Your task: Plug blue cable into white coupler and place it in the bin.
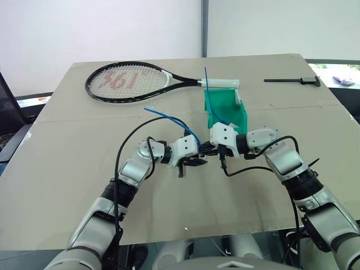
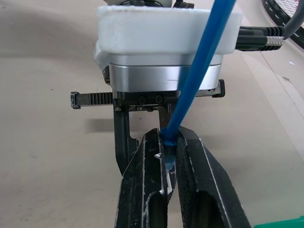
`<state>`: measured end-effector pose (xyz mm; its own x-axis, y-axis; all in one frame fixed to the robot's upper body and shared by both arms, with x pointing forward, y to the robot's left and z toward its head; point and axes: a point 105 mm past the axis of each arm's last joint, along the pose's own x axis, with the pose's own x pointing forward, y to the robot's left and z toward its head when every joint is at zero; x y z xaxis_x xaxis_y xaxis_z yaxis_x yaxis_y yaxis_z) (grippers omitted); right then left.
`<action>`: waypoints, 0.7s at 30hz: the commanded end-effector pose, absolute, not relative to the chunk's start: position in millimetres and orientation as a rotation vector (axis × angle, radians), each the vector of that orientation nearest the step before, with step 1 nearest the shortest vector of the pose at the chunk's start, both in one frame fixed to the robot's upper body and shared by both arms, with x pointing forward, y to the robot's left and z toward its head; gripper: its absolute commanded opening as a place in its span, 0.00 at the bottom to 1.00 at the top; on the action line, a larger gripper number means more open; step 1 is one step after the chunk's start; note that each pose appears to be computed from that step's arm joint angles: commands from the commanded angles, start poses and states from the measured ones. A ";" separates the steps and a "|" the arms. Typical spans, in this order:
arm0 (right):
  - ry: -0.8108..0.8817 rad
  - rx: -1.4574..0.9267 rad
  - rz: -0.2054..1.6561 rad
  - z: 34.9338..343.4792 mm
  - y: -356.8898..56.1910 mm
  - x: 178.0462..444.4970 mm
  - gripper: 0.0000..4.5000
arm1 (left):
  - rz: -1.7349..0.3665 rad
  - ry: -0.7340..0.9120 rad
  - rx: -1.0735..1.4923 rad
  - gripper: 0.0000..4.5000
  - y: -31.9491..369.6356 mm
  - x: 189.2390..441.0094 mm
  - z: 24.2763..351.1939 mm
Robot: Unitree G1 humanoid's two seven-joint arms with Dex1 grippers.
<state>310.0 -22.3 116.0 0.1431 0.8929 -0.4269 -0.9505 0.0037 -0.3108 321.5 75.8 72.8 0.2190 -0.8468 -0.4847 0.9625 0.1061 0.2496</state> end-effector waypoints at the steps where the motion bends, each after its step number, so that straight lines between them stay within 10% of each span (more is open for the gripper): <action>1: 0.407 -0.625 1.468 55.3 -42.1 296.7 0.00 | -1.366 0.188 0.584 0.08 69.7 322.1 82.8; 21: 0.316 -0.506 1.432 107.2 -45.5 310.6 0.00 | -1.370 0.207 0.596 0.08 77.1 331.0 77.9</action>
